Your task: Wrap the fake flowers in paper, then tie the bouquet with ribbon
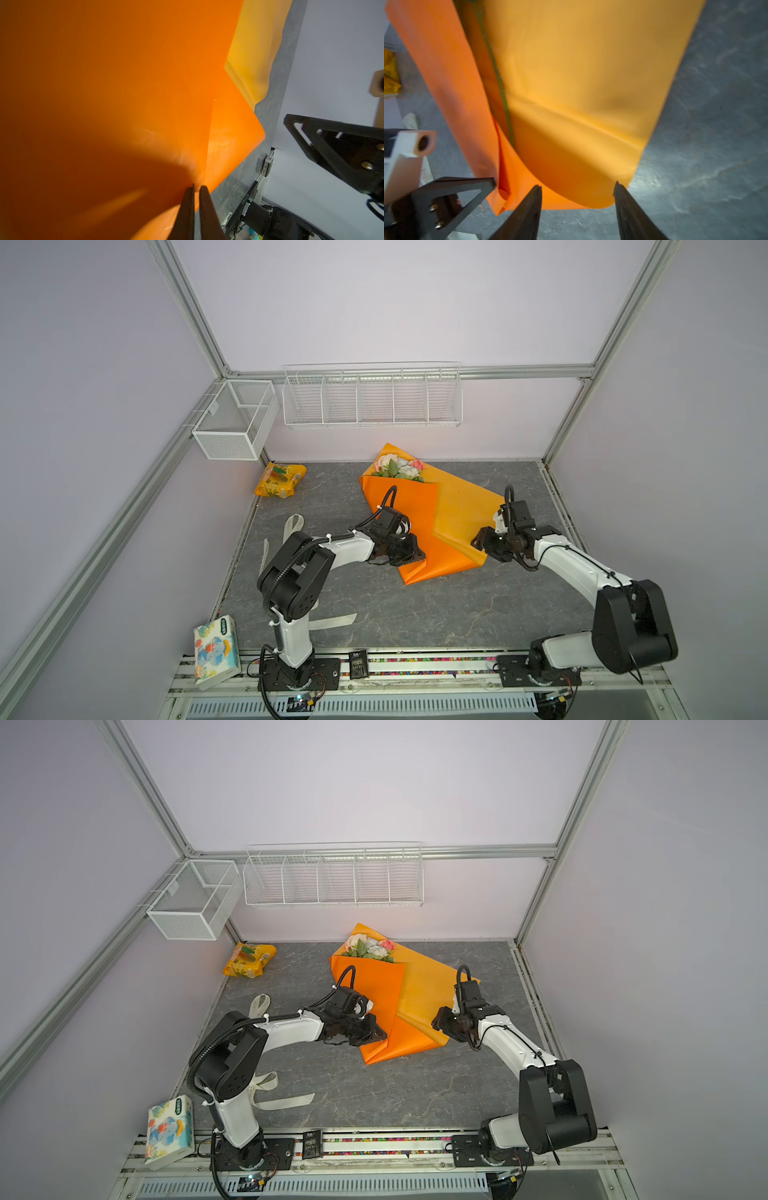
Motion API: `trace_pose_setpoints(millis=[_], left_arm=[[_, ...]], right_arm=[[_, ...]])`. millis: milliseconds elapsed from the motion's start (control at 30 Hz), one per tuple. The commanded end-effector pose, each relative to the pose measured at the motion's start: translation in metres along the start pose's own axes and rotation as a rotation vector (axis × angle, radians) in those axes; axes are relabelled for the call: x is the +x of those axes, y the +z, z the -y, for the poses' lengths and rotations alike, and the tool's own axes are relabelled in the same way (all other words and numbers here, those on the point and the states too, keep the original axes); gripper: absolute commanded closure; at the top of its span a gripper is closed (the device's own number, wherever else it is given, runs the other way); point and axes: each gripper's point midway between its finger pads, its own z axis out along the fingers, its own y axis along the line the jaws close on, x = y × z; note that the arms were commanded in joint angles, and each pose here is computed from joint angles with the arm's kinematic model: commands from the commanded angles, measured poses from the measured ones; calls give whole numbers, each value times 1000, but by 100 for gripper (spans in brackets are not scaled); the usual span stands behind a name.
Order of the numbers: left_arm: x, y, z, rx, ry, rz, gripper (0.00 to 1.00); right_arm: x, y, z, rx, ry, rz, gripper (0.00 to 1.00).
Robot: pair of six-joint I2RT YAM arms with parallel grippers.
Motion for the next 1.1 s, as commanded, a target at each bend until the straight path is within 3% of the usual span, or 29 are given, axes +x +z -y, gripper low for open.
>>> trace_pose_setpoints(millis=[0,467,1067], left_arm=[[0,8,23,70,33,8,90],[16,54,-1,30,-7,-90,90],[23,54,-17,-37,-12,-116,95]], right_arm=[[7,0,25,-13,64,-38,40],[-16,21,36,-99,129,-75,37],[-52,69,28,-211,160,-27,39]])
